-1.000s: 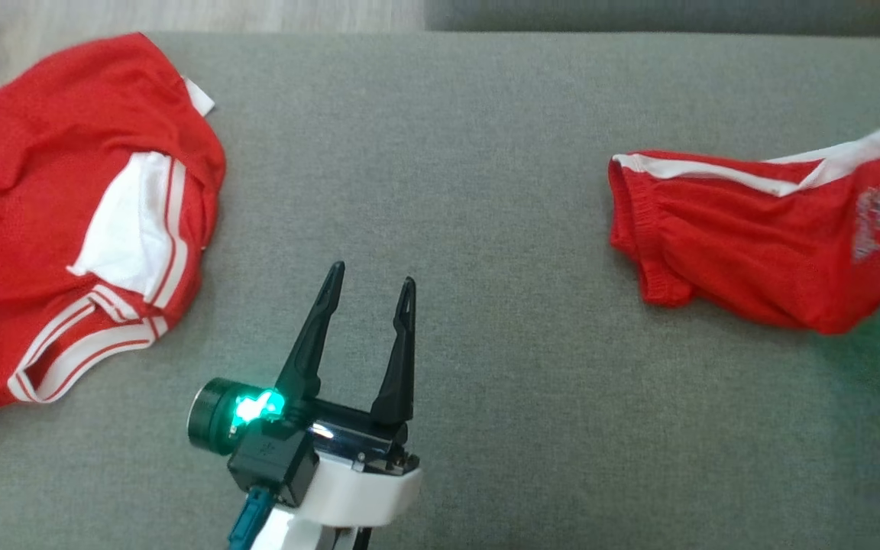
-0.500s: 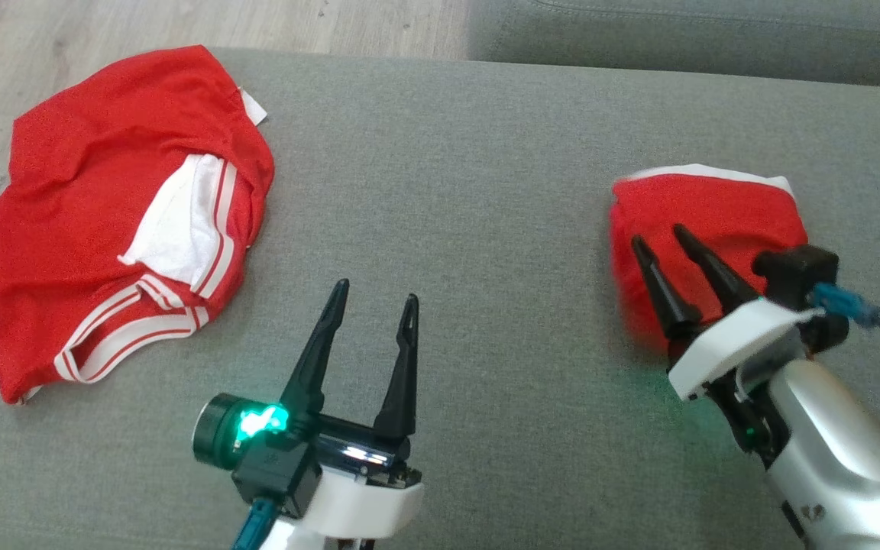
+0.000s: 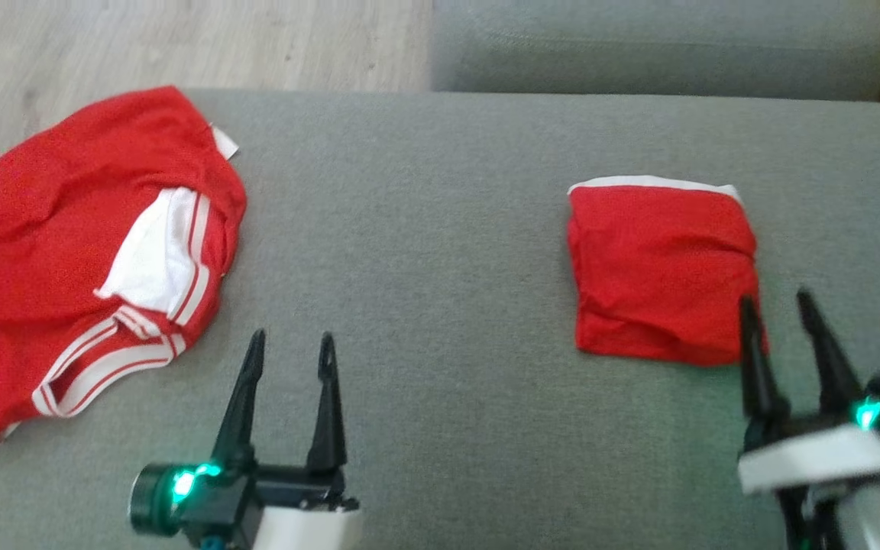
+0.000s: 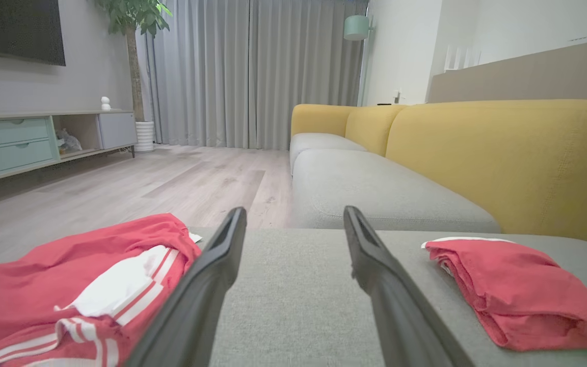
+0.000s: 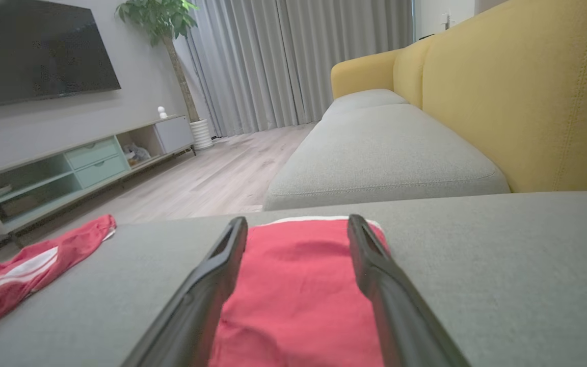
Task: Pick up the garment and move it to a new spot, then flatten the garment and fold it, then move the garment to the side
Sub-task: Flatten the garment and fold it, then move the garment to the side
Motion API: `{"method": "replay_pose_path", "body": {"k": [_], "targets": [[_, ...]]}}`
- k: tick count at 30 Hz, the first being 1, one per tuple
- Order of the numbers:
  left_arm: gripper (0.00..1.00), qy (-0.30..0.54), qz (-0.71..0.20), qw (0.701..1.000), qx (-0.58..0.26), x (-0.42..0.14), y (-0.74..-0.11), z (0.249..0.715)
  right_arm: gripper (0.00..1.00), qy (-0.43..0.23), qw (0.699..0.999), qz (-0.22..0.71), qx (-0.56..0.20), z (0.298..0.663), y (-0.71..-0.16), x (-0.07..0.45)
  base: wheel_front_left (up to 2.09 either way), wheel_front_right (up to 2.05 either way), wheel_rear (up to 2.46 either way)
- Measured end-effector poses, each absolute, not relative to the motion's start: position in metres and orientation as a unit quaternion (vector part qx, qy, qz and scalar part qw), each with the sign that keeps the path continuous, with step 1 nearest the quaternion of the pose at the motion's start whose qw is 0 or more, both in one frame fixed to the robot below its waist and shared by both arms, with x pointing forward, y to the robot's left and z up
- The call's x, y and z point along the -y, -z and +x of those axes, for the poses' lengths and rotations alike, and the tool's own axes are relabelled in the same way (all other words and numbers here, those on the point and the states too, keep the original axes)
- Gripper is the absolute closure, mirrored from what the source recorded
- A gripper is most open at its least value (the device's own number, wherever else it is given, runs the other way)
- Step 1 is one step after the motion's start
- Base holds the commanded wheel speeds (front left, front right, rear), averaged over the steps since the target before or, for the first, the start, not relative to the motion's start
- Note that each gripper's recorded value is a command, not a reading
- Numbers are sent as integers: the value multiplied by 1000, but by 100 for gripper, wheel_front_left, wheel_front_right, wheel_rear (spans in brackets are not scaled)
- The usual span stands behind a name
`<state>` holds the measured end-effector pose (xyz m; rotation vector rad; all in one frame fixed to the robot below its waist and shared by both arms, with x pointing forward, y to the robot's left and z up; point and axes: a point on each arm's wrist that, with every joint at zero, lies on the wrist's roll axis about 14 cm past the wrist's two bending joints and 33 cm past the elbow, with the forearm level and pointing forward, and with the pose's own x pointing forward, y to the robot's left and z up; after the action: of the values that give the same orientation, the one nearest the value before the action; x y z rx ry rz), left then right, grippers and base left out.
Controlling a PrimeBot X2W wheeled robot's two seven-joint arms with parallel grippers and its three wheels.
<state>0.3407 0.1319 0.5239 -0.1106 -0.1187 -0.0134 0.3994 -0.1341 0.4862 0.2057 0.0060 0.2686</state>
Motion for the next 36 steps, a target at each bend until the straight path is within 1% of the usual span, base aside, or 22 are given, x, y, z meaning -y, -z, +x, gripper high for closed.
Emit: {"method": "replay_pose_path", "body": {"k": [3,6,8,15,36], "targets": [[0,-1,-51,998,43,-137,-513,333,0,-130,988,82,-15,371,-478,140,0,0,0],[0,-2,-48,998,27,-140,-502,326,0,-104,992,66,-28,349,-469,153,0,0,0],[0,2,-42,999,28,-140,-502,326,0,-99,993,59,-29,343,-468,154,0,0,0],[0,16,-33,999,17,-135,-494,326,0,-74,995,59,-22,338,-470,164,0,0,0],[0,6,-29,1000,0,-144,-483,323,0,-75,996,40,-24,338,-469,163,0,0,0]]}}
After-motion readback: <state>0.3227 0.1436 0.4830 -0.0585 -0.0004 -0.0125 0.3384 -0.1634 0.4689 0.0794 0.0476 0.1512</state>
